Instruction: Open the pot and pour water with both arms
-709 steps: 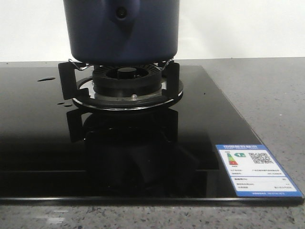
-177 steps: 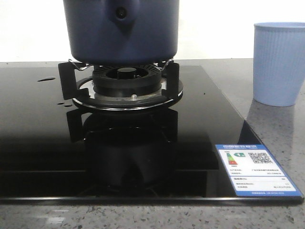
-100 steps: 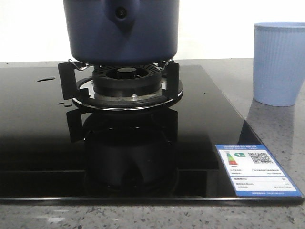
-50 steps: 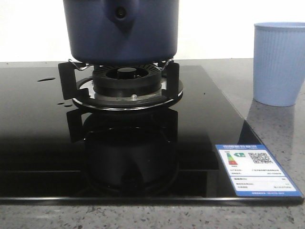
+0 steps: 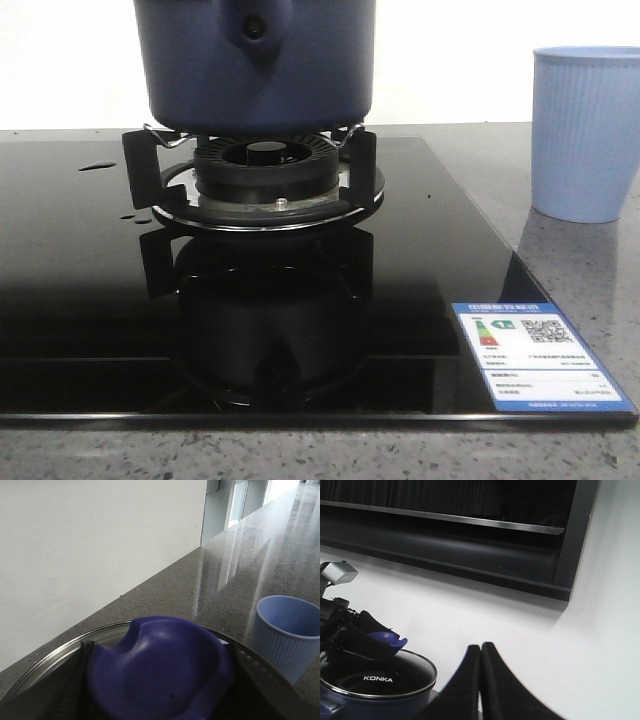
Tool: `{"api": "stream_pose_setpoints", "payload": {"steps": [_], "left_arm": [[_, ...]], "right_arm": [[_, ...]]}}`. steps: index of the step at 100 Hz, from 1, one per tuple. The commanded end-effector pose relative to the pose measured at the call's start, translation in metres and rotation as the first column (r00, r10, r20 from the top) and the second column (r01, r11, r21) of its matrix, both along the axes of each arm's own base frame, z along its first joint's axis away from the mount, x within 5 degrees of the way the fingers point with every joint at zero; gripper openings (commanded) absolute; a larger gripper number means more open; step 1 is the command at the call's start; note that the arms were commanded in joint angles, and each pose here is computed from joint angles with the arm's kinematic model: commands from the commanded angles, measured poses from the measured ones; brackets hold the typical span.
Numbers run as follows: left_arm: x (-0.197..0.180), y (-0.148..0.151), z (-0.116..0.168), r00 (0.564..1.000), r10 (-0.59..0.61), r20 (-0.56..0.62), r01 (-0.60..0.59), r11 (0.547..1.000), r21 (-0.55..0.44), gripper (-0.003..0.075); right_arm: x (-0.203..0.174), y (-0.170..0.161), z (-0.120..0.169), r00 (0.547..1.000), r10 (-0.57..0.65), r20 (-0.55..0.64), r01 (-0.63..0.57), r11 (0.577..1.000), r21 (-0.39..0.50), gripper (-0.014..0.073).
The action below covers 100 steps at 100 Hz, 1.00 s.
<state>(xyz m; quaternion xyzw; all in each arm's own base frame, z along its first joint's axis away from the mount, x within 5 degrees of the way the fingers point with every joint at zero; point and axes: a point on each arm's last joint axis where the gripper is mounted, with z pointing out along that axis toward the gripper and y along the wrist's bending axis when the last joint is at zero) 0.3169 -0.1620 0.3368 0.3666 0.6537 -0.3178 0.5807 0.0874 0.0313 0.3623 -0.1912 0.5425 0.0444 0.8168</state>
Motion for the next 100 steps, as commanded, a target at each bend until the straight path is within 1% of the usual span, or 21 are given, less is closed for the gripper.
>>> {"api": "stream_pose_setpoints", "payload": {"steps": [1, 14, 28, 42, 54, 64, 75, 80, 87, 91, 94, 96, 97, 98, 99, 100], "left_arm": [[-0.007, 0.001, 0.030, 0.999, -0.002, 0.053, 0.008, 0.994, -0.111, 0.0380], [-0.007, 0.000, 0.031, 0.999, -0.007, 0.050, 0.013, 0.991, -0.129, 0.0497], [-0.010, -0.001, 0.035, 0.997, -0.039, 0.062, 0.047, 0.988, -0.145, 0.0560], [-0.017, 0.001, 0.046, 0.997, -0.040, 0.070, 0.051, 0.985, -0.166, 0.0569], [-0.027, 0.006, 0.060, 0.993, -0.027, 0.111, 0.047, 0.983, -0.176, 0.0569], [-0.035, 0.015, 0.073, 0.990, -0.004, 0.142, 0.032, 0.981, -0.191, 0.0568], [-0.045, 0.029, 0.087, 0.991, 0.021, 0.130, 0.008, 0.975, -0.222, 0.0567], [-0.051, 0.036, 0.093, 0.993, 0.035, 0.112, -0.008, 0.973, -0.231, 0.0556], [-0.060, 0.047, 0.100, 0.996, 0.061, 0.067, -0.044, 0.973, -0.225, 0.0489], [-0.070, 0.054, 0.104, 0.995, 0.075, 0.063, -0.061, 0.978, -0.200, 0.0415], [-0.074, 0.058, 0.103, 0.994, 0.087, 0.058, -0.076, 0.981, -0.180, 0.0383], [-0.081, 0.061, 0.105, 0.993, 0.100, 0.066, -0.088, 0.983, -0.164, 0.0339], [-0.083, 0.062, 0.105, 0.992, 0.105, 0.069, -0.092, 0.982, -0.165, 0.0339], [-0.087, 0.065, 0.106, 0.991, 0.114, 0.071, -0.102, 0.982, -0.158, 0.0308], [-0.086, 0.065, 0.104, 0.991, 0.120, 0.065, -0.109, 0.982, -0.154, 0.0308], [-0.090, 0.067, 0.105, 0.990, 0.125, 0.072, -0.113, 0.982, -0.150, 0.0288]], "right_arm": [[-0.002, 0.000, 0.011, 0.999, 0.011, 0.034, -0.012, 1.000, 0.019, -0.0070], [-0.002, 0.001, 0.010, 0.999, 0.010, 0.031, -0.010, 1.000, 0.007, -0.0070], [-0.001, -0.001, 0.010, 1.000, -0.005, 0.024, 0.005, 1.000, 0.007, -0.0070], [0.000, -0.003, 0.009, 0.999, -0.034, 0.011, 0.034, 0.999, 0.012, -0.0070], [0.001, -0.005, 0.008, 0.999, -0.054, 0.001, 0.054, 0.998, 0.016, -0.0070], [0.002, -0.006, 0.008, 0.998, -0.069, -0.006, 0.069, 0.997, 0.019, -0.0071], [0.002, -0.008, 0.007, 0.996, -0.086, -0.014, 0.086, 0.996, 0.022, -0.0071], [0.002, -0.008, 0.006, 0.996, -0.089, -0.017, 0.090, 0.996, 0.023, -0.0071], [0.002, -0.008, 0.006, 0.996, -0.087, -0.018, 0.088, 0.996, 0.023, -0.0071], [0.003, -0.007, 0.006, 0.996, -0.083, -0.024, 0.083, 0.996, 0.024, -0.0071], [0.002, -0.007, 0.005, 0.997, -0.074, -0.031, 0.075, 0.997, 0.032, -0.0071], [0.002, -0.006, 0.005, 0.997, -0.068, -0.036, 0.069, 0.997, 0.034, -0.0071], [0.002, -0.006, 0.005, 0.997, -0.062, -0.038, 0.064, 0.997, 0.035, -0.0071], [0.002, -0.006, 0.005, 0.997, -0.061, -0.041, 0.062, 0.998, 0.030, -0.0071], [0.002, -0.005, 0.004, 0.998, -0.054, -0.045, 0.056, 0.998, 0.033, -0.0071], [0.002, -0.005, 0.004, 0.998, -0.051, -0.047, 0.053, 0.998, 0.033, -0.0071]]}}
